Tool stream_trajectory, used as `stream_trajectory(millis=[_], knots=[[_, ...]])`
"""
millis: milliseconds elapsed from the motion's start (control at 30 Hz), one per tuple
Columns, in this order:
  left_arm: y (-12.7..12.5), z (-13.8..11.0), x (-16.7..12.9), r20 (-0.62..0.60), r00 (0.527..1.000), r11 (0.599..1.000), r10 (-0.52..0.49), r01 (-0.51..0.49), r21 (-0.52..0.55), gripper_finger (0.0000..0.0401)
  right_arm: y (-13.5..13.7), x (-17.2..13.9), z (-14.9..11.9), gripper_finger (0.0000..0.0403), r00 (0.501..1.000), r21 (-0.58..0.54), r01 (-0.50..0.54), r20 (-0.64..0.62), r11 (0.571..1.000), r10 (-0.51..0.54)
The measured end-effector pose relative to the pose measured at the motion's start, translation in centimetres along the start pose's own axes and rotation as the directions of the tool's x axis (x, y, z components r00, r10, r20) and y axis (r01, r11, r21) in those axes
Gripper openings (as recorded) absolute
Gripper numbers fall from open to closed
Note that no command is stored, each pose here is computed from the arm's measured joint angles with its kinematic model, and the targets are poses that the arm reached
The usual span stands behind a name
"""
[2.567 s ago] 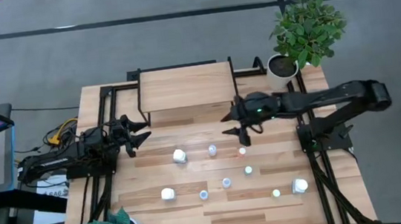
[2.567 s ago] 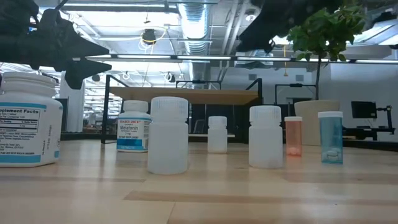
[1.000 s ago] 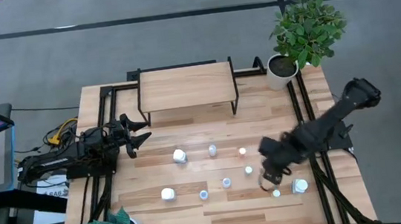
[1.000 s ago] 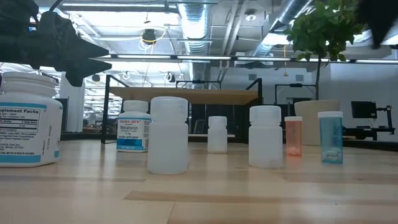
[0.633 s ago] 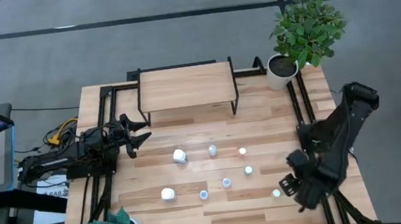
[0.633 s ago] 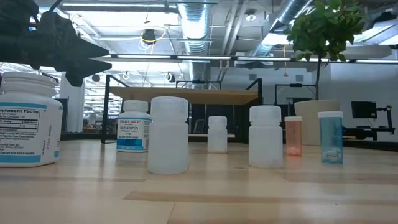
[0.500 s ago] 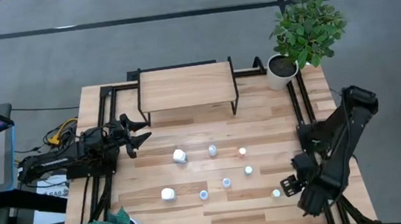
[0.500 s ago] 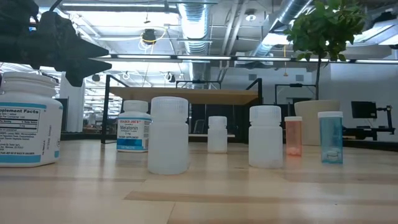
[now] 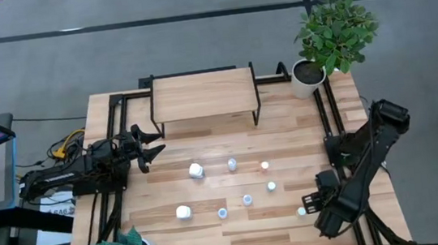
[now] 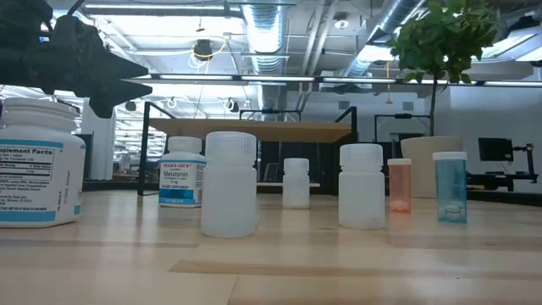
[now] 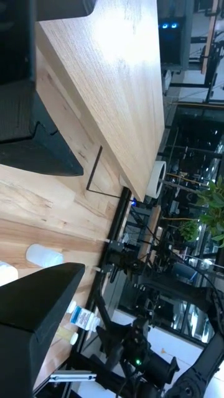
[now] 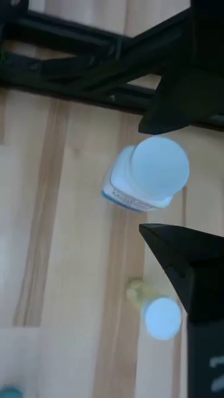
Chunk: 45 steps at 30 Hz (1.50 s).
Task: Pick and place medicine bottles onto shelf by color
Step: Put the right white pill bottle on the shelf
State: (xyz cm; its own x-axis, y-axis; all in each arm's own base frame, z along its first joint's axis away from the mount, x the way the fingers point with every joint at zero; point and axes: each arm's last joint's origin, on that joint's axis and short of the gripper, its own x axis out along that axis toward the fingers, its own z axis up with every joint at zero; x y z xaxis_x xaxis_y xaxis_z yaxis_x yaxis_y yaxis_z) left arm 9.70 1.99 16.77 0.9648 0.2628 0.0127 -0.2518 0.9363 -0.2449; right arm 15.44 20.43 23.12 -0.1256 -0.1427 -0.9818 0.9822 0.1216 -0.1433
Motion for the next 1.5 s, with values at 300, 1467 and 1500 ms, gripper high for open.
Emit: stream_trajectory(millis=[300, 1467, 1500], knots=[[0.0, 0.0, 0.0, 0.0, 1.0, 1.0, 0.0, 0.0, 0.0, 0.0228, -0.4, 0.0, -0.8, 0.0271, 0.998, 0.004, 0.024, -0.055, 1.0, -0.024], [0.0, 0.0, 0.0, 0.002, 1.0, 1.0, 0.004, -0.004, 0.0, 0.0228, 1.6, 4.5, -1.8, 0.0254, 0.994, 0.023, 0.105, -0.026, 0.994, -0.105], [0.0, 0.0, 0.0, 0.001, 1.0, 1.0, 0.004, -0.004, 0.0, 0.0228, 1.7, 4.5, -1.7, 0.0244, 0.994, 0.026, 0.105, -0.027, 0.994, -0.105]])
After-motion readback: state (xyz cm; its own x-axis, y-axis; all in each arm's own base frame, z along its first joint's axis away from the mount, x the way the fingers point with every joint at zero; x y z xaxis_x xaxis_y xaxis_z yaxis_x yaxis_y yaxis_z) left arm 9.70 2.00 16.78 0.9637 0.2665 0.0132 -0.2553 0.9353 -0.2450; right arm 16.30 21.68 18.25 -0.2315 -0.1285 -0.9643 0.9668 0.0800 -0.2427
